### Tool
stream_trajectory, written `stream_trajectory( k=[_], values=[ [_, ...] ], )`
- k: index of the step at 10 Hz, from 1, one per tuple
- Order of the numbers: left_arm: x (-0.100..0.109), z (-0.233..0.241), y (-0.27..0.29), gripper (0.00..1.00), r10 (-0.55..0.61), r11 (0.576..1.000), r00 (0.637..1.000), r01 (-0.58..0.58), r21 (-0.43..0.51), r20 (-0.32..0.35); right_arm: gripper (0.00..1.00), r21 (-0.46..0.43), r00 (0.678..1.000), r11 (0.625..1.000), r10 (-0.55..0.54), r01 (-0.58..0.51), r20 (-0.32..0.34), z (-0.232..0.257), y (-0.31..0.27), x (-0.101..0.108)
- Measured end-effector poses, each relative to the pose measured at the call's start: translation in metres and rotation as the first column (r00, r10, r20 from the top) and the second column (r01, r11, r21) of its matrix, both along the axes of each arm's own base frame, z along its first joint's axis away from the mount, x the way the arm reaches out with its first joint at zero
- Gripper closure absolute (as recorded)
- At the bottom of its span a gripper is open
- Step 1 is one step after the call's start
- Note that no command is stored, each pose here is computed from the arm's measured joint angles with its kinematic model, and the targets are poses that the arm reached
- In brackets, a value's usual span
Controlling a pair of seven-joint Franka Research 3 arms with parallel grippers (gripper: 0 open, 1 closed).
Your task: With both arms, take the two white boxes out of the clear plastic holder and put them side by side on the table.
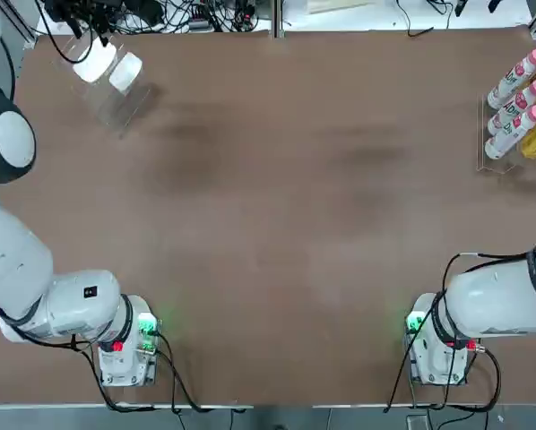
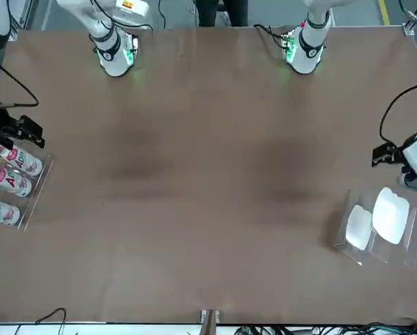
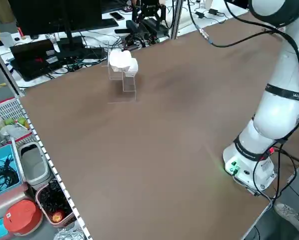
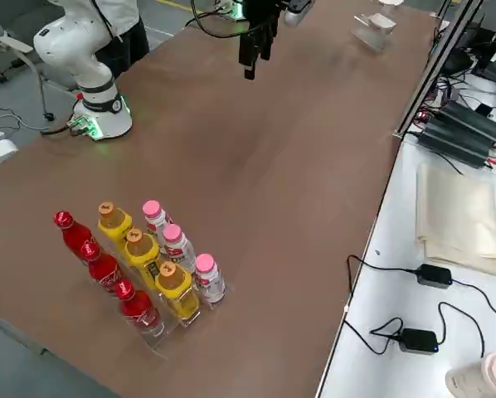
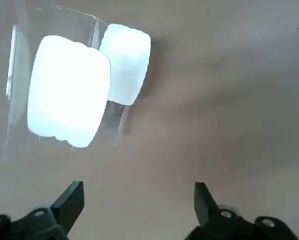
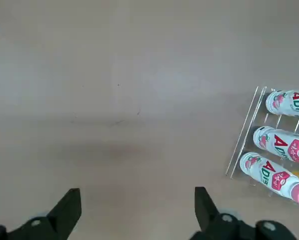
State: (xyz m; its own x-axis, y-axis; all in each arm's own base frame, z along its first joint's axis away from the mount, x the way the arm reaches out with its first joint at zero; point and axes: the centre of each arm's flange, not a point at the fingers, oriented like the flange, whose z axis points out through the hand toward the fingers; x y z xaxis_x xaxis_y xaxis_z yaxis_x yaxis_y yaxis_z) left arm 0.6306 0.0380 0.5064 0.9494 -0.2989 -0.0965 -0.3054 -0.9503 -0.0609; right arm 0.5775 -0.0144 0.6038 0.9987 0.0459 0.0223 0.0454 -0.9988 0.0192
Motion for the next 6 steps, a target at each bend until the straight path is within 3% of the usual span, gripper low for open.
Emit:
stream_trajectory(
  k=[2, 3, 6],
  values=[
    [0.01, -0.027, 0.005, 0.07, -0.087, 0.996, 0.996, 0.088, 0.035, -0.021, 0.0, 0.0, 1.0, 1.0, 0.0, 0.0, 0.0, 0.0, 0.0, 0.0],
    [0.016, -0.046, 0.008, 0.15, -0.111, 0.993, 0.993, 0.112, 0.044, -0.039, 0.0, 0.0, 1.0, 1.0, 0.0, 0.0, 0.0, 0.0, 0.0, 0.0],
    [0.028, -0.097, 0.016, 0.2, -0.144, 0.984, 0.986, 0.152, 0.092, -0.089, 0.0, 0.0, 1.0, 1.0, 0.0, 0.0, 0.0, 0.0, 0.0, 0.0]
  ],
)
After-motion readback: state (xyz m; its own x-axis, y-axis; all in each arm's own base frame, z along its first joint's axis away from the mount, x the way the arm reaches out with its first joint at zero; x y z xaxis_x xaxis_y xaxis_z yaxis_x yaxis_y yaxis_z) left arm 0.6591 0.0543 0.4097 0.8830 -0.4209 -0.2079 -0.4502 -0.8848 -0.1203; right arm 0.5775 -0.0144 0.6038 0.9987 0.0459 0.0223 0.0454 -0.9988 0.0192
